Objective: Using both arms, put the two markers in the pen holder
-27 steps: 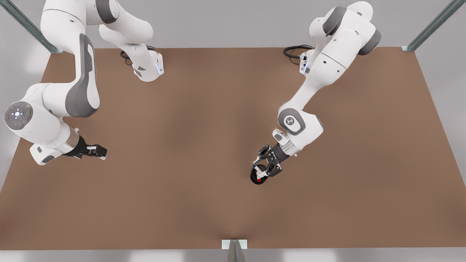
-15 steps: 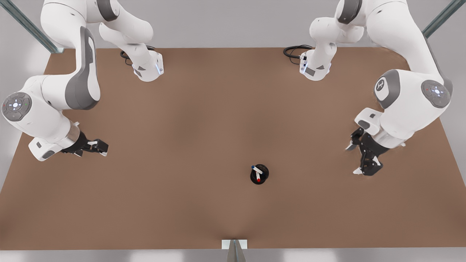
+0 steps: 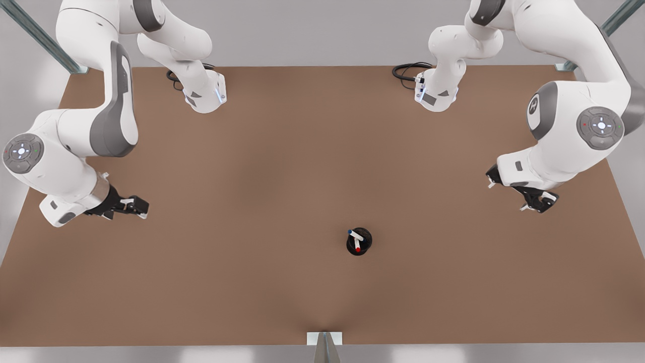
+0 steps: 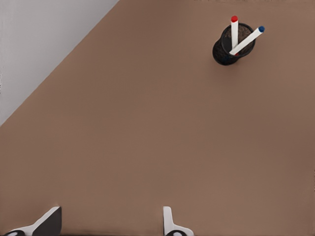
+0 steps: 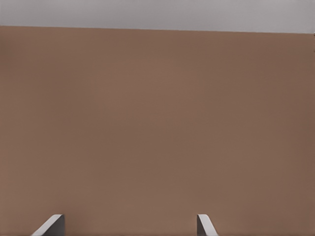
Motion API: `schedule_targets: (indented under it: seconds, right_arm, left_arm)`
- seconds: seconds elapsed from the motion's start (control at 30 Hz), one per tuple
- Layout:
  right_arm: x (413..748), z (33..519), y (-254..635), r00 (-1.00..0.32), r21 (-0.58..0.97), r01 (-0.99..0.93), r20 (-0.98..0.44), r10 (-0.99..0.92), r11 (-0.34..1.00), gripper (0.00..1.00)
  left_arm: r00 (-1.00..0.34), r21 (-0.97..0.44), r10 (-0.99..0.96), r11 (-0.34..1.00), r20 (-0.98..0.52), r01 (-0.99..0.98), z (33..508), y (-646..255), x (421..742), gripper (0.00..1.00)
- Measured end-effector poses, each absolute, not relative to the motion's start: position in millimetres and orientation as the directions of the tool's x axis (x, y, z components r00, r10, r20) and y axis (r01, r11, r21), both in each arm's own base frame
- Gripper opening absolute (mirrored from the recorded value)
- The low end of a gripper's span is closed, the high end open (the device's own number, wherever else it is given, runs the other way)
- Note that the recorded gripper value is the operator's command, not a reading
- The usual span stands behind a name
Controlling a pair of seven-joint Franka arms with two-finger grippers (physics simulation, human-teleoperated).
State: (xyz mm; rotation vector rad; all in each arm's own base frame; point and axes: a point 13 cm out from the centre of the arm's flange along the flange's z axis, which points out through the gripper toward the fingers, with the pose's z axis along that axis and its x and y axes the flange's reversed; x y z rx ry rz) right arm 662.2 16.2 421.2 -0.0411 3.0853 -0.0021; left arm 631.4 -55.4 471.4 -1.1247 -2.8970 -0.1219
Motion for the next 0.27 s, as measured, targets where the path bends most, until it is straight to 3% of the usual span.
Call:
schedule_targets:
  seconds: [0.27]
  right_arm:
    - [665.0, 420.0, 13.1, -0.997, -0.003, -0.040, -0.063, -0.040, 0.999, 1.00]
  left_arm:
    - [-0.882, 0.076, 0.471, 0.878, 0.036, 0.472, 465.5, -59.4, 636.2, 1.00]
